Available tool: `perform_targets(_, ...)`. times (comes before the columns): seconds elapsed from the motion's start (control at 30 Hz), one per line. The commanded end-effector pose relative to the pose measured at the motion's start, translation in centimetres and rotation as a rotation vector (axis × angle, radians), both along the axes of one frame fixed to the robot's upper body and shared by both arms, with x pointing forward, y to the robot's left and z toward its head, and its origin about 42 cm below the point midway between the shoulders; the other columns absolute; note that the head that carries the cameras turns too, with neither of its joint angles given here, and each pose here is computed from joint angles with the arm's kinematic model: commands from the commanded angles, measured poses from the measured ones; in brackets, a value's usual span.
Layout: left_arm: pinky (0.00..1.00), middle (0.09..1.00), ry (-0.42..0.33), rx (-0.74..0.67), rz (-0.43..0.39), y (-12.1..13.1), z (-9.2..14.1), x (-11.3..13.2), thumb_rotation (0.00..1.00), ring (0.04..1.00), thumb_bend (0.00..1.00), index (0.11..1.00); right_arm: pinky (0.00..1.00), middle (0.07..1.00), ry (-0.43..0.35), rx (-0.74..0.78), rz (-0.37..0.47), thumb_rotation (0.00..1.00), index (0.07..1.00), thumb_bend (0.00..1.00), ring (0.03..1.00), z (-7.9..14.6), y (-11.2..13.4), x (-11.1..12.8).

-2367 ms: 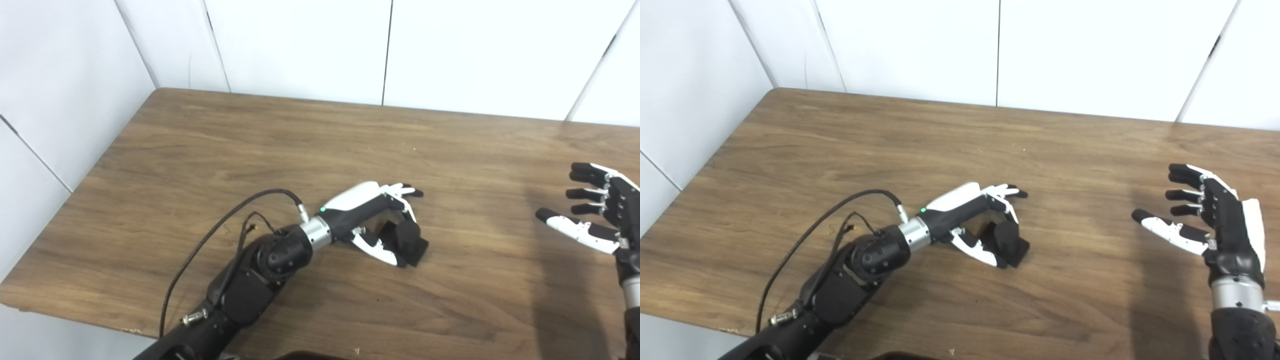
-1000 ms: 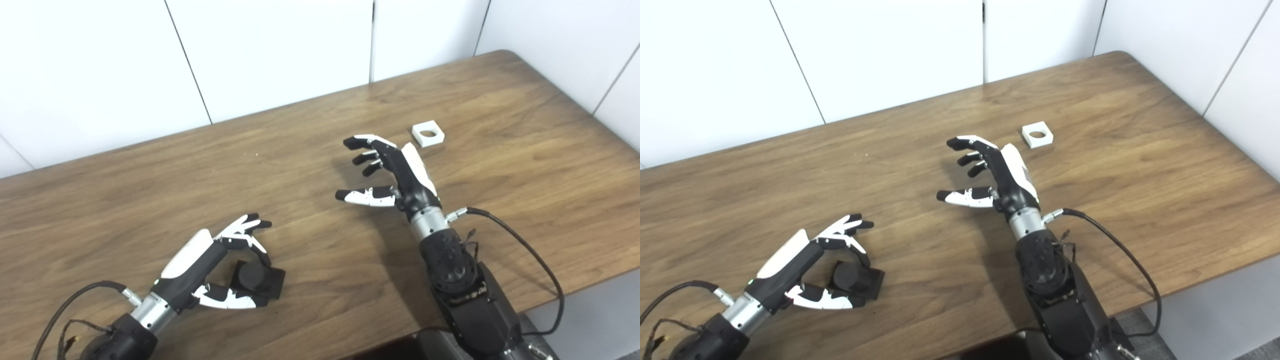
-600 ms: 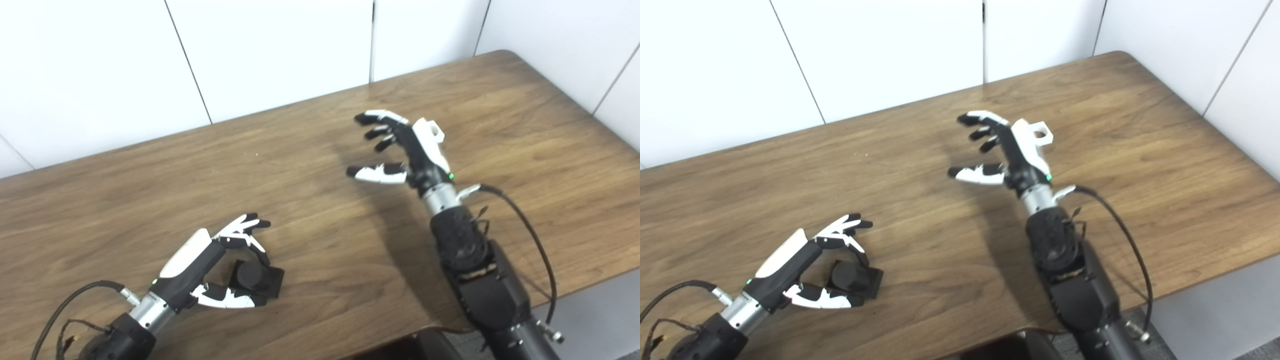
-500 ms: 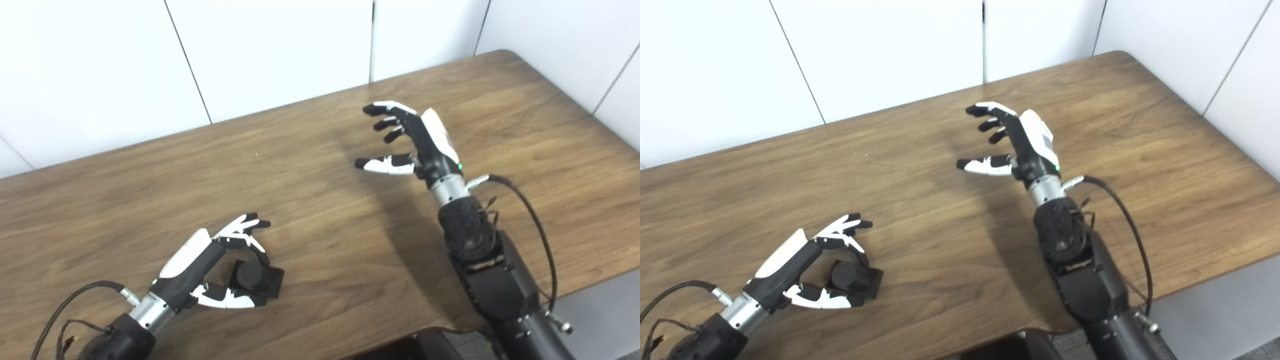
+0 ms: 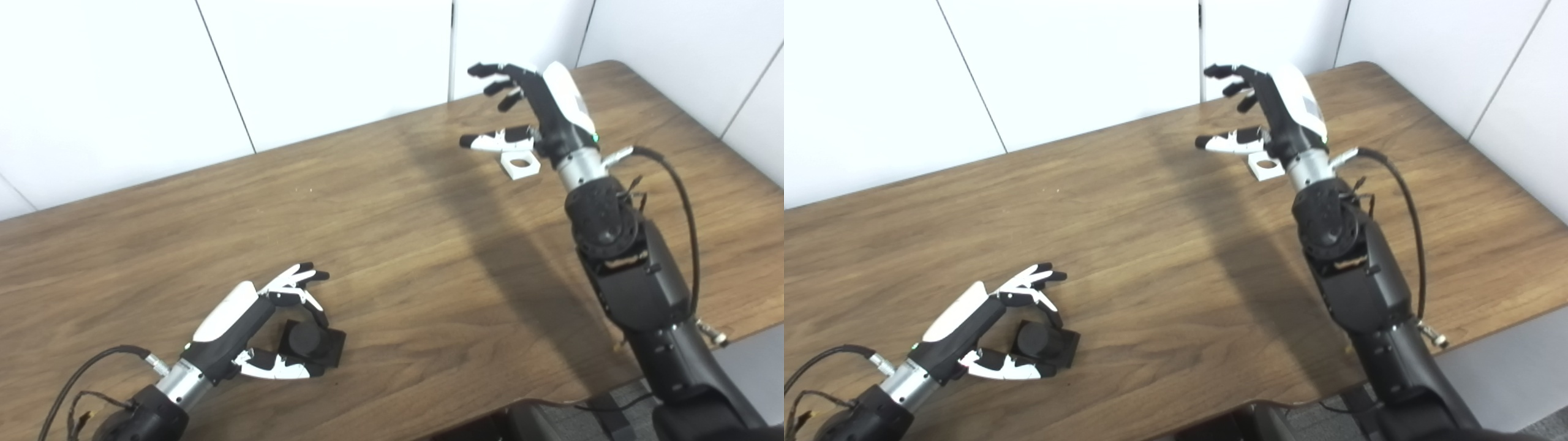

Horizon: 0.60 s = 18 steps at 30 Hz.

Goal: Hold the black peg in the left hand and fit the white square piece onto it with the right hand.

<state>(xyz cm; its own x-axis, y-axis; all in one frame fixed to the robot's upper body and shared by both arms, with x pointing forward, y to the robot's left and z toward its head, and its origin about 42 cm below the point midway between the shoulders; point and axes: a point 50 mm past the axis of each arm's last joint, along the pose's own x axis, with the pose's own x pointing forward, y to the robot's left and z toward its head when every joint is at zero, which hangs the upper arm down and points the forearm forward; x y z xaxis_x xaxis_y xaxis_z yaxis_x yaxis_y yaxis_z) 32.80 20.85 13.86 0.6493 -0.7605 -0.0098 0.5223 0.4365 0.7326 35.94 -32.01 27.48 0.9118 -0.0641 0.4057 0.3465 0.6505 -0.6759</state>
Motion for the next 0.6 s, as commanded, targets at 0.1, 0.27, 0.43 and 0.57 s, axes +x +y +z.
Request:
perform_targets(0.1,0.88,0.900,0.089,0.111,0.036,1.0,-1.8,0.4,0.05,0.976,0.52,0.490,0.53,0.759,-0.084,-0.069,-0.016,0.01,0.716,0.69,0.676,3.8,-1.5,1.3)
perform_targets(0.27,0.89,0.903,0.090,0.150,0.036,1.0,-2.3,0.7,0.05,0.975,0.52,0.491,0.55,0.754,-0.061,-0.108,-0.044,0.01,0.713,0.68,0.689,5.1,-3.0,2.1)
perform_targets(0.43,0.90,0.901,0.092,0.168,0.035,0.9,-2.8,0.8,0.05,0.967,0.52,0.491,0.55,0.753,-0.030,-0.156,-0.076,0.02,0.715,0.69,0.691,6.3,-4.2,2.8)
perform_targets(0.57,0.92,0.905,0.098,0.181,0.034,0.7,-3.0,0.9,0.05,0.971,0.52,0.491,0.56,0.765,-0.005,-0.163,-0.088,0.02,0.723,0.69,0.700,6.7,-4.7,3.1)
